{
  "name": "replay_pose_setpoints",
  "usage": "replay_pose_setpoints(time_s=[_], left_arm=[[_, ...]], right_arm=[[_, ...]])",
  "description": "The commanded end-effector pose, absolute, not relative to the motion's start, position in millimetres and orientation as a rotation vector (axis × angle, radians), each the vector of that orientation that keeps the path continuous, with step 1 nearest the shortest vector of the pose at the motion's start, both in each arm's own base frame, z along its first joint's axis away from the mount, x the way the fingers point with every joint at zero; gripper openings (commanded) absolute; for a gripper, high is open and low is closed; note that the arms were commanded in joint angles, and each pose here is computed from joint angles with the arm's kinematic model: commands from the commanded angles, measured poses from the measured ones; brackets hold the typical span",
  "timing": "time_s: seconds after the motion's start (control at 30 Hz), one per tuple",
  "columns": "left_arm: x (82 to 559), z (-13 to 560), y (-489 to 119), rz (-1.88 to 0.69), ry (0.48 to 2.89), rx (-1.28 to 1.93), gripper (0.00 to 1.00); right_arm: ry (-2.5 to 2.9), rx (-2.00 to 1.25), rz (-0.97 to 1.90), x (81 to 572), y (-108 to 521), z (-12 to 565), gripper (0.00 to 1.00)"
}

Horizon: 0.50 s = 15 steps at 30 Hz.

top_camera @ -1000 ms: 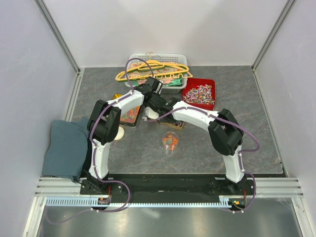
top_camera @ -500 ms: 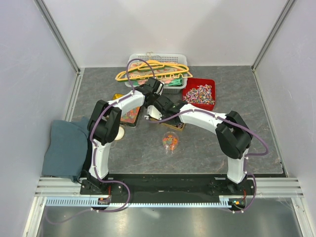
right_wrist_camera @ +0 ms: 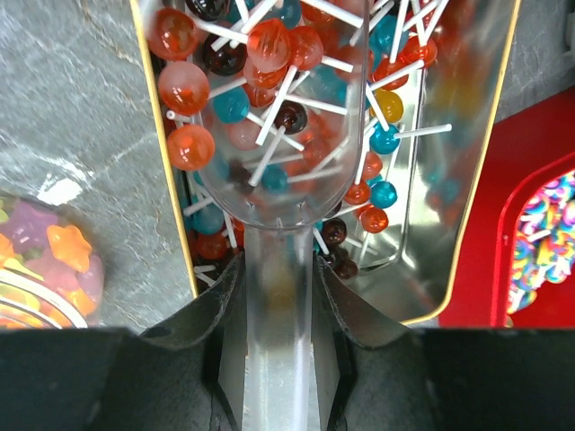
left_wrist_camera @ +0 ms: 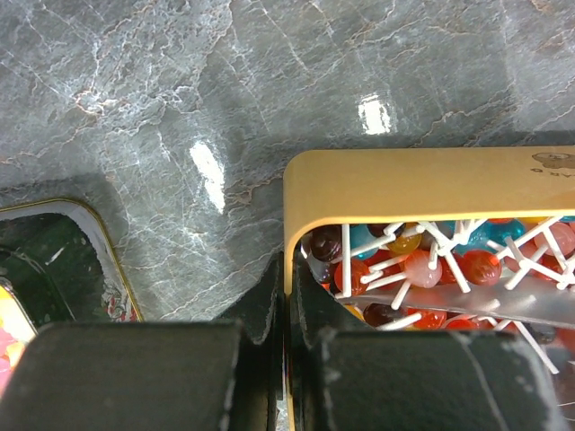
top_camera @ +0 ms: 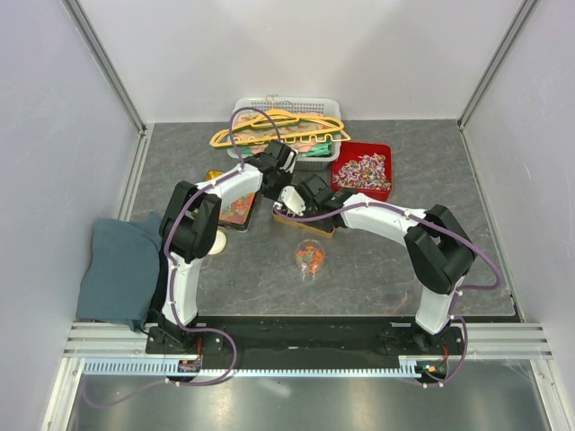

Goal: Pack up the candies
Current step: Scoop the fake candies from the storage box.

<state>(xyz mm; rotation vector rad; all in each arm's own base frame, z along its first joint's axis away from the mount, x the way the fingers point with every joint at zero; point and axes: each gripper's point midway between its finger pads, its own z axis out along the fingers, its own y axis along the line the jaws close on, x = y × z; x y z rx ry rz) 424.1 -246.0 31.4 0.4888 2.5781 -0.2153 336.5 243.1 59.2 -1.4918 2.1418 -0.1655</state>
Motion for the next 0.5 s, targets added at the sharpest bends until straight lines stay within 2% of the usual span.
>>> replay_pose_setpoints(time_s=[0.0,0.47], left_arm=[[437,43,-260,-0.304,2.541,0.419,0.02],[437,39,-260,-0.31,2.55,0.42,0.02]], right_arm=[[2.151,-1.395,0.013,333,258,65,0.0],[2.147,-1.233,0.111,353,251,88,0.0]])
